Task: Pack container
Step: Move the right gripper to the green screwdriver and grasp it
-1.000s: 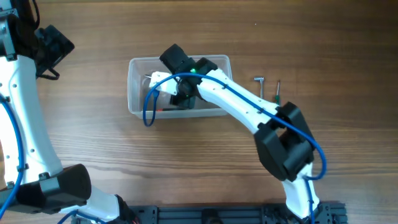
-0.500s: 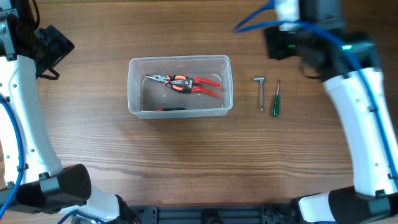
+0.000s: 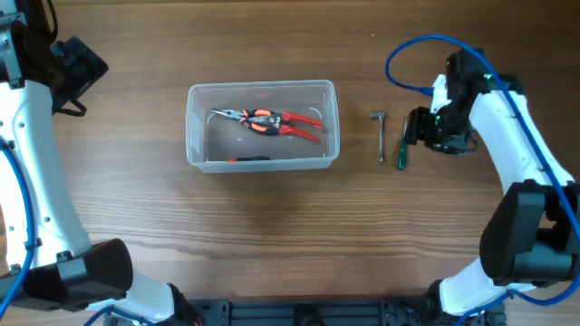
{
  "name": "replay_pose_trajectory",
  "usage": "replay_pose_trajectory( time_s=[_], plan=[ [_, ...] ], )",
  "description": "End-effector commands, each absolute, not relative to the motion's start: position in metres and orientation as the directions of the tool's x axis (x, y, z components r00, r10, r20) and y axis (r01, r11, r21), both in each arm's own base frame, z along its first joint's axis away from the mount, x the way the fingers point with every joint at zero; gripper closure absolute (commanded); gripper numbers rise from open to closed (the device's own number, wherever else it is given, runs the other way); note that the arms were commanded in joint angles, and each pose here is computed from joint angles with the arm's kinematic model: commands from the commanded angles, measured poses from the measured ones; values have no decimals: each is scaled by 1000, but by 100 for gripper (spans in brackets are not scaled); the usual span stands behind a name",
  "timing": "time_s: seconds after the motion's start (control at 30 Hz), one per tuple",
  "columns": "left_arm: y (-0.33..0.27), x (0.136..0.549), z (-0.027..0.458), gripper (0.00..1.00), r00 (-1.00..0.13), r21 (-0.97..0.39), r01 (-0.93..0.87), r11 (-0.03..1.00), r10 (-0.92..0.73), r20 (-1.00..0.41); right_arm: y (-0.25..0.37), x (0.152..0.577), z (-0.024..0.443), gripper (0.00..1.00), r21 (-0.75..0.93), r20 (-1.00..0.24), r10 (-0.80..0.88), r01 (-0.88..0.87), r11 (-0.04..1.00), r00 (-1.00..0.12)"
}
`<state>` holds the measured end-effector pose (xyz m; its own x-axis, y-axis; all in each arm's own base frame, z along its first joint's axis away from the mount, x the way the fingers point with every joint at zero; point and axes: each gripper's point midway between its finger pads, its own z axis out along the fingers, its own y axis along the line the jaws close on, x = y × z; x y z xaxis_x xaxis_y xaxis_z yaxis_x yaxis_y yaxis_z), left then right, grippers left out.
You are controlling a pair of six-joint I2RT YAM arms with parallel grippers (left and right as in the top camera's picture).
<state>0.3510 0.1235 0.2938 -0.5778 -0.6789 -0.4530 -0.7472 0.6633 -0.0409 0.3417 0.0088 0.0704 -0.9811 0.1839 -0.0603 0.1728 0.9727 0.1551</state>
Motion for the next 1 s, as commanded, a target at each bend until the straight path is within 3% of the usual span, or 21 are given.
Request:
replay_pose_trajectory(
  time_s=[0.0,0.13,0.6,0.97],
  plan=[
    [124,351,292,0,-582,-43,-745,666,-680,-446,24,341,55,42,210,-38,223,211,955,-974],
    [124,351,292,0,-582,-43,-745,666,-680,-446,21,340,38,49,188,-33,283,272,944,-959],
    [124,351,292,0,-582,-43,-745,666,-680,-446,18,328,-9,51,134,88,309,318,939,-947],
    [124,351,292,0,-582,-43,-745,666,-680,-446,8,321,-16,71,30,92,285,289,957,-954]
  ],
)
